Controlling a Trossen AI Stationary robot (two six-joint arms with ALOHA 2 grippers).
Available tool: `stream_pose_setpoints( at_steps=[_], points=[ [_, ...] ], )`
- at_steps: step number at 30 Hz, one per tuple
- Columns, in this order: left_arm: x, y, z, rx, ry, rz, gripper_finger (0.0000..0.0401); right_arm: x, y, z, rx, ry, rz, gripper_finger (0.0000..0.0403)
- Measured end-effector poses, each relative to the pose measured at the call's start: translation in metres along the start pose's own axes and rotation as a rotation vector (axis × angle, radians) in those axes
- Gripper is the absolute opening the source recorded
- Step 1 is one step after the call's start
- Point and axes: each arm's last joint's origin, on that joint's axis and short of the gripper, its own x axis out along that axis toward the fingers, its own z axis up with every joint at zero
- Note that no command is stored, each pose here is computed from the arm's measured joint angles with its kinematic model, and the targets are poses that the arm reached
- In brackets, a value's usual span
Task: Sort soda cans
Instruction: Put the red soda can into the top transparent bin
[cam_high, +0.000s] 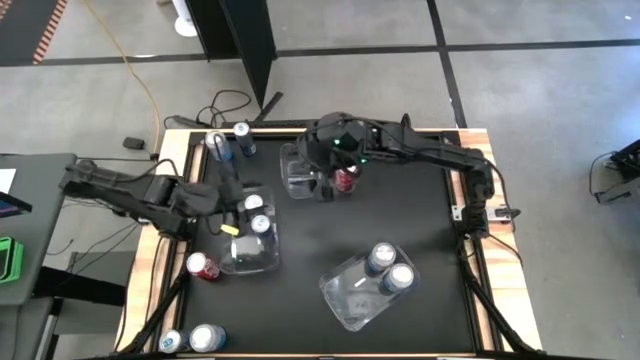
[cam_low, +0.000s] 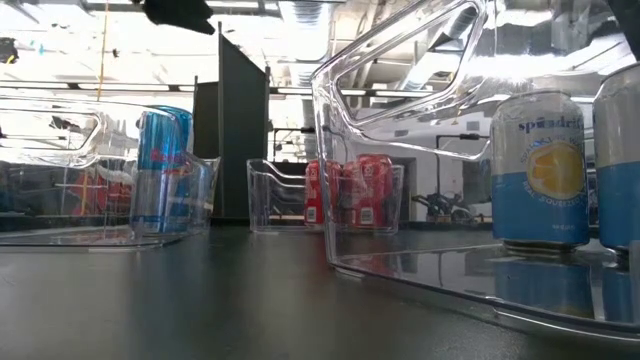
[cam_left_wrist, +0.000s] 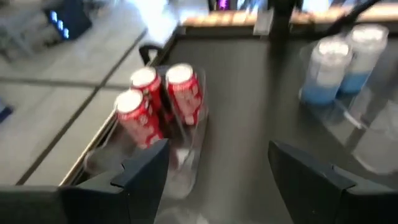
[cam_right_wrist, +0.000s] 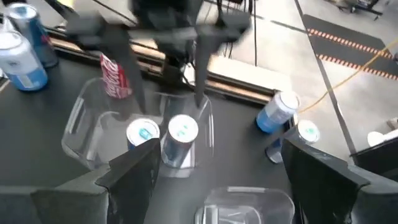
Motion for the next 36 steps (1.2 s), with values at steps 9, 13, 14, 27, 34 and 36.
stream_pose_setpoints(
  at_steps=[9, 13, 14, 27, 34, 36],
  points=[
    [-0.032, -0.005, 0.035, -0.079, 0.289, 0.097, 0.027, -0.008, -0.007, -0.053, 0.019, -0.074, -0.017, 0.0349],
    [-0.042, -0.006, 0.023, -0.147, 0.536, 0.024, 0.027, -0.019, -0.003, -0.079, 0.023, -0.125, -0.045, 0.0349],
    [-0.045, -0.008, 0.019, -0.156, 0.613, -0.014, 0.027, -0.021, -0.002, -0.085, 0.023, -0.142, -0.055, 0.0349],
    [-0.052, -0.043, -0.012, -0.19, 1.059, -0.207, 0.027, -0.023, 0.015, -0.131, 0.063, -0.27, -0.097, 0.0349],
    [-0.053, -0.066, -0.047, -0.136, 1.27, -0.182, 0.027, -0.014, 0.027, -0.143, 0.057, -0.255, -0.068, 0.0349],
    [-0.054, -0.071, -0.054, -0.124, 1.295, -0.152, 0.027, -0.012, 0.029, -0.146, 0.057, -0.245, -0.062, 0.035]
  ],
)
